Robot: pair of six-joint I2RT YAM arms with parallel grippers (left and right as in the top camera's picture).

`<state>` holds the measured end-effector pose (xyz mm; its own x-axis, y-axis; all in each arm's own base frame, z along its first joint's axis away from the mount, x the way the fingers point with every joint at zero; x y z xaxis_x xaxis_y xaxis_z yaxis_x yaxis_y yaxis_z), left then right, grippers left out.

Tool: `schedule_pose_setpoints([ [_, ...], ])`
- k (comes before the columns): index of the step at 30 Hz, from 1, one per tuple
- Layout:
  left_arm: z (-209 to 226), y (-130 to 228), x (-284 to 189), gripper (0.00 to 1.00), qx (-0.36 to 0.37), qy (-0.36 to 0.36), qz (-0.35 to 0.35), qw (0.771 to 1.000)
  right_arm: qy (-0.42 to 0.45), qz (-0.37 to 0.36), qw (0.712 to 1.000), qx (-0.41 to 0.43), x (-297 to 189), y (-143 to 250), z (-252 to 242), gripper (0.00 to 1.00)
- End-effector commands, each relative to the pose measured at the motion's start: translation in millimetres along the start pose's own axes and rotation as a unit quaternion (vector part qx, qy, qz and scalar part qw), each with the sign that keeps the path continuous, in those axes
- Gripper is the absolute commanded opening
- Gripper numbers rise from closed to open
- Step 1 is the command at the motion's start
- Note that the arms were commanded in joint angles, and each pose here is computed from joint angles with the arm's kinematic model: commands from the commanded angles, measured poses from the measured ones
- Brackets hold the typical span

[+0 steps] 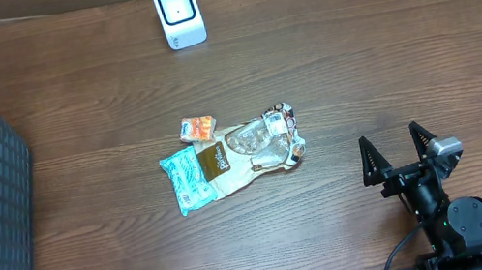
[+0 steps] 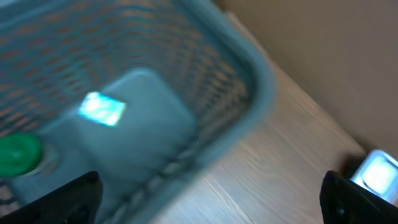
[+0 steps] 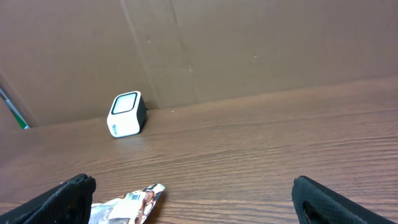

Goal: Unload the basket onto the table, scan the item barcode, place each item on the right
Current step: 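Move the left gripper into the basket and grasp the green tissue pack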

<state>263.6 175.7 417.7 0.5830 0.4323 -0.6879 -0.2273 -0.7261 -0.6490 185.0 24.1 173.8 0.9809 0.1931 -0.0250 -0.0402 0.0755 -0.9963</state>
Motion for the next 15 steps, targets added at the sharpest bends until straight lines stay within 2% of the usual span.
schedule_pose_setpoints([
  [1, 32, -20, 11, 0.93, -0.050, -0.053, -0.018, 0.997, 0.004, 0.003, 1.000, 0.006, 1, 3, -1, 1.00],
  [4, 69, -27, 36, 0.89, -0.059, -0.130, -0.008, 0.990, 0.004, 0.003, 1.000, 0.006, 1, 3, -1, 1.00],
  [6, 86, -24, 62, 0.84, -0.054, -0.161, 0.021, 0.985, 0.004, 0.003, 1.000, 0.006, 1, 3, -1, 1.00],
  [7, 92, -21, 76, 0.84, -0.051, -0.170, 0.041, 0.983, 0.004, 0.003, 1.000, 0.006, 1, 3, -1, 1.00],
  [8, 96, -18, 88, 0.87, -0.047, -0.178, 0.057, 0.981, 0.004, 0.003, 1.000, 0.006, 1, 3, -1, 1.00],
  [9, 102, -13, 105, 0.95, -0.036, -0.187, 0.081, 0.978, 0.004, 0.003, 1.000, 0.006, 1, 3, -1, 1.00],
  [10, 105, -7, 119, 1.00, -0.023, -0.193, 0.103, 0.975, 0.004, 0.003, 1.000, 0.006, 1, 3, -1, 1.00],
  [15, 127, 15, 178, 1.00, 0.003, -0.239, 0.172, 0.956, 0.004, 0.003, 1.000, 0.006, 1, 3, -1, 1.00],
])
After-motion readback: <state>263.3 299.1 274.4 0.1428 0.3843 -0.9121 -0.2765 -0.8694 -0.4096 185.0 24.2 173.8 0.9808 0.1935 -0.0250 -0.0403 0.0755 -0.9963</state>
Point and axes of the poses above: each gripper's point midway between its finger pads, its own x axis out along the fingers, its own z axis along the line the jaws close on, y = z × x, the point moved 6 cm from there along -x, back along the fingers, and after that the axes turned 9 degrees about -x, right-handed, at the moved point
